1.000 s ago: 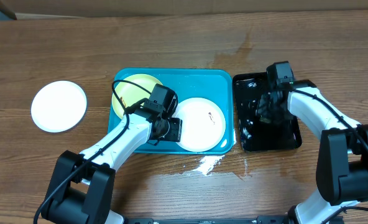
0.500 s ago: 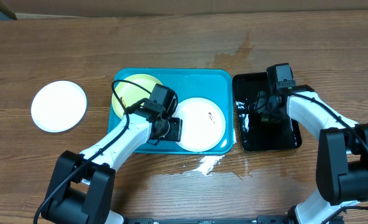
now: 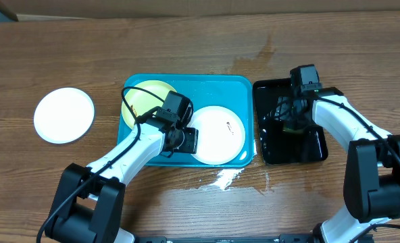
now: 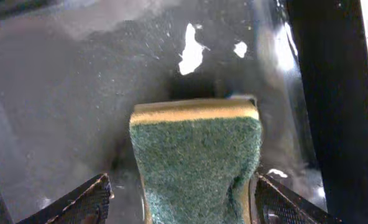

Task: Clean dirty plates on tray and stack at the side
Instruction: 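Close the right gripper on the sponge and lift it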

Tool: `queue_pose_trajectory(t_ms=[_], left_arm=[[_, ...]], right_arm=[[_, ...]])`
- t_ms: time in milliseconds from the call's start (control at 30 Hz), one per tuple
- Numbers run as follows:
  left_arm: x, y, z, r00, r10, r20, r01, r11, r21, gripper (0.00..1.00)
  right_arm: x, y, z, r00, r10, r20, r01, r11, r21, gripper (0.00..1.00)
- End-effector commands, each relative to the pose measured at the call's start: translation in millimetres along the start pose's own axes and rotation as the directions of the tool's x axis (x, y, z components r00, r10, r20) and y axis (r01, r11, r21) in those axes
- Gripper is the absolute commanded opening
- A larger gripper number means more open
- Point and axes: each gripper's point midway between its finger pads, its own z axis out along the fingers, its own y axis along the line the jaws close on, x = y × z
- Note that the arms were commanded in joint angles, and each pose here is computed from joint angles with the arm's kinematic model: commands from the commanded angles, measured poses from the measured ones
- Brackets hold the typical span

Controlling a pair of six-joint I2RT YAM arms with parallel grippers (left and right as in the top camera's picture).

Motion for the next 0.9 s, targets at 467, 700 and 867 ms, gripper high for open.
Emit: queue_pose_trajectory(t_ms=[467,700,867], left_arm=[[-1.4,12.3,3.5,0.986,-0.165,0.03,0.166,0.984,-0.062,0.53],[-3.2,13.2,12.1,0.963,-0.259,0.07,0.262,0.964,-0.038,0.29],[-4.0,13.6,12.9,0.963,-0.257,0.075,0.261,0.965,-0.038,0.25]], right_arm=[[11.6,5.6,13.8,1.0,-0.008,0.024,0.01,0.998,-0.058,0.69],[11.7,5.5,13.8,1.0,-0.009,0.024,0.01,0.998,-0.057,0.7],[11.9,5.7,13.8,1.0,-0.009,0.023,0.01,0.998,-0.058,1.0]])
